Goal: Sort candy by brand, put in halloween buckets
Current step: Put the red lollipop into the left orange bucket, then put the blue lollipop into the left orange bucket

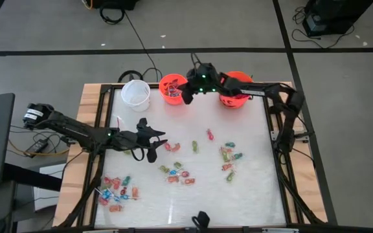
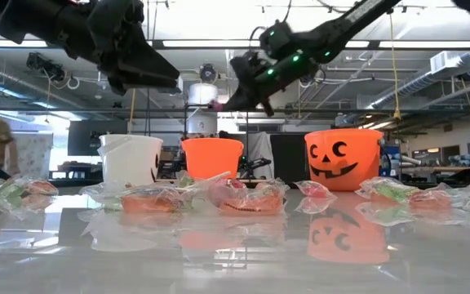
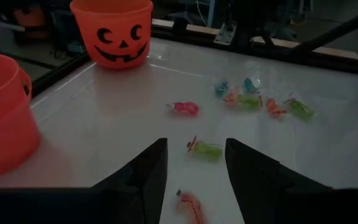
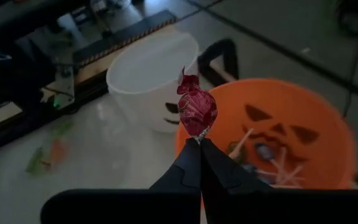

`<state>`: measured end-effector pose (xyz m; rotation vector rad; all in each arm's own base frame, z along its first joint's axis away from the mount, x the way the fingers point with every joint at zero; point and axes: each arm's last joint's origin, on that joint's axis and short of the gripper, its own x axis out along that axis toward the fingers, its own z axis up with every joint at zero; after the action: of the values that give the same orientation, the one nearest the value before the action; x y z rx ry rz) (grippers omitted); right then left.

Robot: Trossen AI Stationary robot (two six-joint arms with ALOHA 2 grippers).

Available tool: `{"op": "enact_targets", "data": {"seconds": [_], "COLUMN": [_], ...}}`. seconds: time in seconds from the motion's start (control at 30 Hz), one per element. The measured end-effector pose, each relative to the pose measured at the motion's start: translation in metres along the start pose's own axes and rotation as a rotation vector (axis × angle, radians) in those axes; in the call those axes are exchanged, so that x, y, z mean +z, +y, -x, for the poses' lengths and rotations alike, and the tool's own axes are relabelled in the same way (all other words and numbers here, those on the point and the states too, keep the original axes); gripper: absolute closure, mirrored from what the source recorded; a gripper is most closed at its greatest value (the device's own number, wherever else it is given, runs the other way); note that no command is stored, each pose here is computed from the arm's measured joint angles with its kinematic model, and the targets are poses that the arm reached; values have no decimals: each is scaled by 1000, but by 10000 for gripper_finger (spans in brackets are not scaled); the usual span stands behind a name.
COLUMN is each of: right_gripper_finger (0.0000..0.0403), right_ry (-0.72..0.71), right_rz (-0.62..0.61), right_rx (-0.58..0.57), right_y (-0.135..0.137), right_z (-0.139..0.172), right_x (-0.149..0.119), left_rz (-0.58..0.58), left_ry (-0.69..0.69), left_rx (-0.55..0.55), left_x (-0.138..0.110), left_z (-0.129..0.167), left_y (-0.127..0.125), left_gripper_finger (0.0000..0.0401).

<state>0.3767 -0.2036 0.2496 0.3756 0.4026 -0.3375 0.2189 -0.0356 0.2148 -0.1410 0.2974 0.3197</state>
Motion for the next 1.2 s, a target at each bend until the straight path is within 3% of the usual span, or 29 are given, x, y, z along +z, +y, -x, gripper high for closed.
{"op": "enact_targets", "data": {"seconds": [0.37, 0.5, 0.87, 1.03, 1.2], "right_gripper_finger": [399, 375, 251, 242, 245], "right_ry": [128, 140, 103, 115, 99], "right_rz": [-9, -25, 84, 118, 182], "right_rx": [-64, -73, -110, -15, 48], "right_y": [-24, -29, -30, -24, -2], "right_z": [-44, -53, -46, -41, -26], "right_x": [9, 9, 18, 21, 33], "left_rz": [9, -4, -87, -88, -80], "left_ry": [-7, 12, 76, 79, 81], "left_rx": [52, 63, 83, 83, 82], "left_x": [-2, -5, -19, -20, -20], "left_z": [-1, -4, -16, -17, -17], "left_y": [0, -1, -3, -3, -3], "left_gripper_finger": [233, 233, 233, 233, 233]}}
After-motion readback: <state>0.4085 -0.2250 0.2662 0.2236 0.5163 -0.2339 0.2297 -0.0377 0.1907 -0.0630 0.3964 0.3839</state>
